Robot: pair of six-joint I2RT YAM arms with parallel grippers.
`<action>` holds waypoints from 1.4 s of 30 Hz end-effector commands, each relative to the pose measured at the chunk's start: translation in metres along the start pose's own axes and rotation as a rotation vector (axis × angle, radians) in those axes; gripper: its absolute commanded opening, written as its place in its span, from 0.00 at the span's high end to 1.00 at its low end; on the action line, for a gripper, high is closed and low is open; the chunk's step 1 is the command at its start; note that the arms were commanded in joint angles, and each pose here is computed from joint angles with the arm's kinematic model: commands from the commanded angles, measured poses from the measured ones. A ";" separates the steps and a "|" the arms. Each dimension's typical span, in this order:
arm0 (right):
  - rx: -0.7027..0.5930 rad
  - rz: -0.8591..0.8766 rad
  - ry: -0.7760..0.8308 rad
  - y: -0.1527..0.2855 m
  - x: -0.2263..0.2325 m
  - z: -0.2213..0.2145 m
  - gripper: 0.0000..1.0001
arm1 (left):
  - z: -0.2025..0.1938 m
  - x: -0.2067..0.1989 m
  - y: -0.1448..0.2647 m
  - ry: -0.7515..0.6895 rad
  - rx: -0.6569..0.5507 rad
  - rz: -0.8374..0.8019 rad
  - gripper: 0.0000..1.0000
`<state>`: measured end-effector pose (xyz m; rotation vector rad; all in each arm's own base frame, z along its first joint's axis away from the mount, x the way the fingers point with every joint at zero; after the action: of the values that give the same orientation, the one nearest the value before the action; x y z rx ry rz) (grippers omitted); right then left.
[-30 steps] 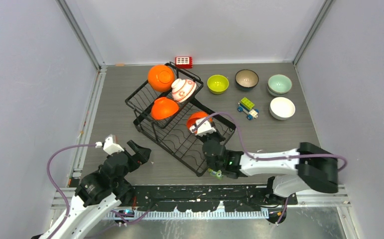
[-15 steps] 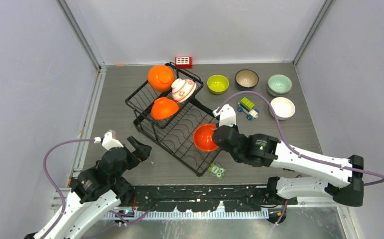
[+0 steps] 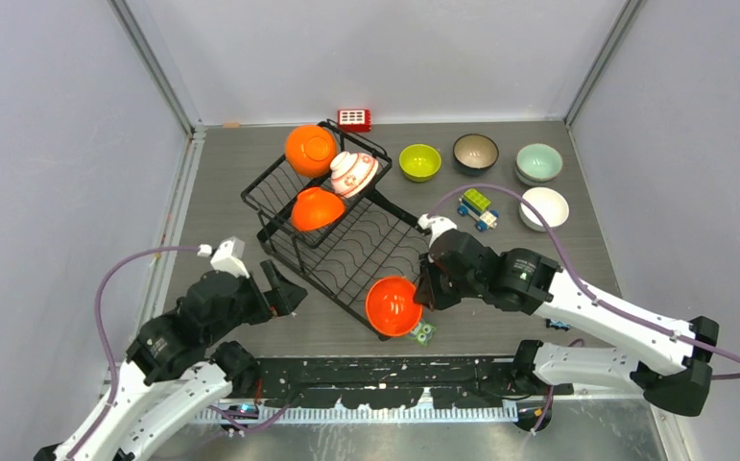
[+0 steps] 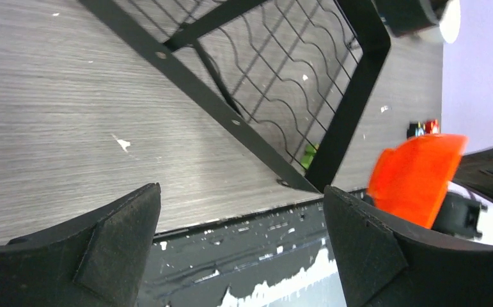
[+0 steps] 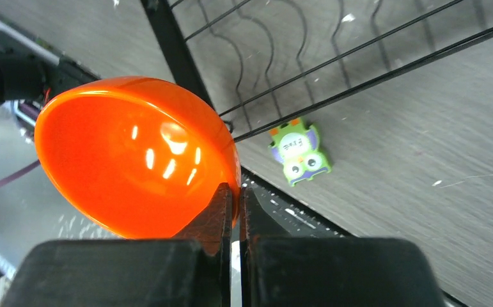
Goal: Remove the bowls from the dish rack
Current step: Place the bowl at the center of the board.
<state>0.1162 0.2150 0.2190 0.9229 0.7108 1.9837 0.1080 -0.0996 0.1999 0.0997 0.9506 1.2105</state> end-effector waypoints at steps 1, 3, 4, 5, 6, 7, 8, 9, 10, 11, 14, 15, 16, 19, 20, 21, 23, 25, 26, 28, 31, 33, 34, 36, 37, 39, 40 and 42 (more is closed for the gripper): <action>0.115 0.113 -0.019 -0.004 0.023 -0.010 0.99 | 0.002 -0.033 0.010 -0.111 0.135 -0.107 0.00; 0.132 0.105 -0.026 -0.009 0.026 -0.009 0.99 | 0.004 -0.042 0.015 -0.112 0.161 -0.127 0.00; 0.136 0.098 -0.032 -0.012 0.027 -0.008 0.99 | 0.004 -0.043 0.016 -0.110 0.170 -0.128 0.00; 0.139 0.090 -0.037 -0.015 0.028 -0.007 0.99 | 0.006 -0.044 0.019 -0.106 0.168 -0.125 0.00; 0.142 0.079 -0.045 -0.018 0.029 -0.006 0.99 | 0.007 -0.044 0.021 -0.100 0.167 -0.118 0.00; 0.147 0.063 -0.050 -0.022 0.029 -0.005 0.99 | 0.007 -0.043 0.022 -0.094 0.169 -0.111 0.00; 0.151 0.048 -0.048 -0.026 0.031 -0.005 0.99 | 0.006 -0.042 0.023 -0.091 0.178 -0.100 0.00; 0.144 0.023 -0.042 -0.030 0.031 -0.003 0.99 | 0.004 -0.040 0.023 -0.085 0.189 -0.085 0.00; 0.140 0.009 -0.038 -0.033 0.034 -0.001 0.99 | 0.002 -0.038 0.023 -0.085 0.201 -0.072 0.00; 0.141 -0.003 -0.030 -0.037 0.037 -0.001 0.99 | 0.002 -0.034 0.022 -0.087 0.203 -0.049 0.00; 0.129 -0.022 -0.022 -0.047 0.047 0.002 0.99 | 0.006 -0.023 0.021 -0.093 0.173 0.024 0.00; 0.124 -0.022 -0.030 -0.050 0.049 0.004 0.99 | 0.008 -0.020 0.021 -0.092 0.153 0.038 0.00; 0.119 -0.018 -0.037 -0.052 0.051 0.005 0.99 | 0.011 -0.019 0.022 -0.087 0.134 0.042 0.00; 0.106 -0.002 -0.064 -0.056 0.056 0.006 0.99 | 0.012 -0.024 0.019 -0.071 0.119 0.015 0.00; 0.098 0.004 -0.072 -0.057 0.059 0.008 0.99 | 0.010 -0.027 0.015 -0.071 0.139 0.004 0.00; 0.089 0.002 -0.076 -0.058 0.061 0.010 0.99 | 0.007 -0.031 0.012 -0.069 0.169 -0.007 0.00; 0.075 -0.010 -0.073 -0.060 0.064 0.013 0.99 | 0.003 -0.038 0.005 -0.079 0.215 -0.006 0.00; 0.067 -0.025 -0.067 -0.060 0.065 0.014 0.99 | 0.004 -0.043 0.003 -0.106 0.209 -0.002 0.00; 0.064 -0.030 -0.066 -0.060 0.064 0.015 0.99 | 0.005 -0.045 0.004 -0.125 0.196 -0.005 0.00; 0.061 -0.049 -0.064 -0.060 0.059 0.013 0.99 | 0.003 -0.051 0.005 -0.153 0.179 -0.005 0.00; 0.061 -0.080 -0.059 -0.059 0.050 0.008 0.99 | -0.014 -0.064 0.000 -0.217 0.208 0.002 0.00; 0.063 -0.094 -0.057 -0.058 0.046 0.006 0.99 | -0.024 -0.076 -0.002 -0.281 0.185 0.006 0.00; 0.061 -0.097 -0.059 -0.057 0.045 0.006 0.99 | -0.027 -0.083 -0.001 -0.301 0.168 0.002 0.00; 0.059 -0.098 -0.061 -0.054 0.043 0.005 0.99 | -0.034 -0.095 0.002 -0.345 0.140 -0.009 0.00; 0.057 -0.100 -0.060 -0.052 0.042 0.005 0.99 | -0.033 -0.098 0.002 -0.350 0.121 -0.001 0.00; 0.056 -0.102 -0.058 -0.049 0.041 0.005 0.99 | -0.034 -0.104 0.001 -0.364 0.100 0.011 0.00; 0.060 -0.103 -0.056 -0.048 0.041 0.004 0.99 | -0.035 -0.106 0.000 -0.369 0.095 0.021 0.00; 0.073 -0.104 -0.051 -0.046 0.042 0.001 0.99 | -0.037 -0.108 -0.004 -0.378 0.092 0.039 0.00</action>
<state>0.1228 0.2762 0.1826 0.9502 0.8602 1.8261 0.0643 -0.2017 0.2165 0.5414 0.6989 1.0134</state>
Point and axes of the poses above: each gripper's point midway between its finger pads, its own y axis back along the fingers, its own x axis along the line the jaws close on, z = x × y, the point moved 3 cm from there along y, back along the fingers, and after that the axes turned 2 degrees about -y, right-handed, at the moved point
